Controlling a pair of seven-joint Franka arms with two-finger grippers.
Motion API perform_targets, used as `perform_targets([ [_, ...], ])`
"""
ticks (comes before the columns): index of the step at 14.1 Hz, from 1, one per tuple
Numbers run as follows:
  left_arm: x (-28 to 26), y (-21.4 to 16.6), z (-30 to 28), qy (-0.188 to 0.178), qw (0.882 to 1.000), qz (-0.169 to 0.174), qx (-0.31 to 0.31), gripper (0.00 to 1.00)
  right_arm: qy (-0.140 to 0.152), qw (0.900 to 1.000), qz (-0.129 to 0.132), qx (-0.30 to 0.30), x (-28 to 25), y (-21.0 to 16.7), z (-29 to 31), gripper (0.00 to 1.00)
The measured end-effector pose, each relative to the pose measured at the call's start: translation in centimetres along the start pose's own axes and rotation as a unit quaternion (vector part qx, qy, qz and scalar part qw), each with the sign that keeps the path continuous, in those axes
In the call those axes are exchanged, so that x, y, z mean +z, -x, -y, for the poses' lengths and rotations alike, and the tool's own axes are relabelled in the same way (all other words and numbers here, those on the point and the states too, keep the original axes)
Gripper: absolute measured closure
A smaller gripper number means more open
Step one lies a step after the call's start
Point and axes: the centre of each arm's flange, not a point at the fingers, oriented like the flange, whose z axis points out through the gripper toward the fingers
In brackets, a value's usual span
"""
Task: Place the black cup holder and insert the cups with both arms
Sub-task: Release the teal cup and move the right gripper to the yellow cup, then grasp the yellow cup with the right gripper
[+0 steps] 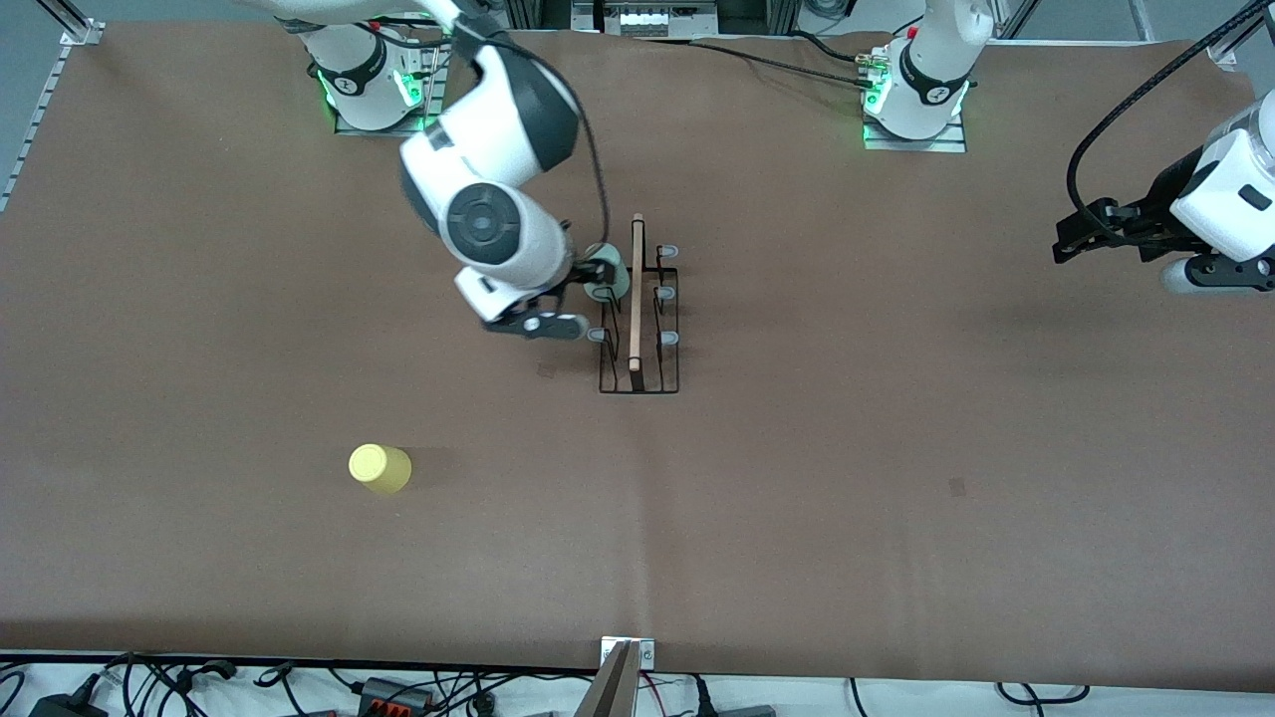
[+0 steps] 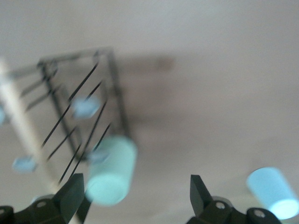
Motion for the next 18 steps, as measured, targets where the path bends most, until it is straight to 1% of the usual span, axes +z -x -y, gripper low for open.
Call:
perform_targets([
  [2,0.0,0.0,0.0,0.000,1.000,0.000,0.000,0.00,0.015,0.998,-0.028,0.059,-0.9,-5.3,-6.0,0.00],
  [4,-0.1,0.0,0.0,0.000,1.000,-0.001,0.000,0.00,0.008,0.993,-0.052,0.106,-0.6,-10.8,-11.6,0.00],
  [5,-0.1,0.0,0.0,0.000,1.000,-0.001,0.000,0.00,0.003,0.992,-0.061,0.114,-0.4,-13.2,-13.9,0.00],
  [6,-0.1,0.0,0.1,0.000,1.000,-0.001,-0.001,0.00,0.002,0.992,-0.064,0.111,0.1,-15.1,-15.9,0.00],
  [8,-0.2,0.0,0.0,0.000,1.000,-0.002,0.000,0.00,0.003,0.994,-0.065,0.087,1.5,-18.1,-18.7,0.00],
  [10,-0.5,0.0,-0.1,0.000,1.000,-0.005,0.001,0.00,-0.002,0.995,-0.086,0.051,3.3,-20.7,-20.3,0.00],
  [12,-0.6,0.0,-0.2,0.000,1.000,-0.007,0.001,0.00,-0.005,0.994,-0.112,0.014,5.0,-22.6,-21.2,0.00],
  [13,-0.6,0.0,-0.2,0.000,1.000,-0.007,0.001,0.00,-0.007,0.992,-0.122,0.004,5.4,-23.2,-21.3,0.00],
  [14,-0.6,0.0,-0.1,0.000,1.000,-0.007,0.001,0.00,-0.007,0.992,-0.127,-0.002,5.8,-23.4,-21.2,0.00],
  [18,-0.3,0.3,0.4,0.000,1.000,0.009,-0.005,0.00,0.000,0.992,-0.122,-0.037,7.0,-23.7,-21.2,0.00],
])
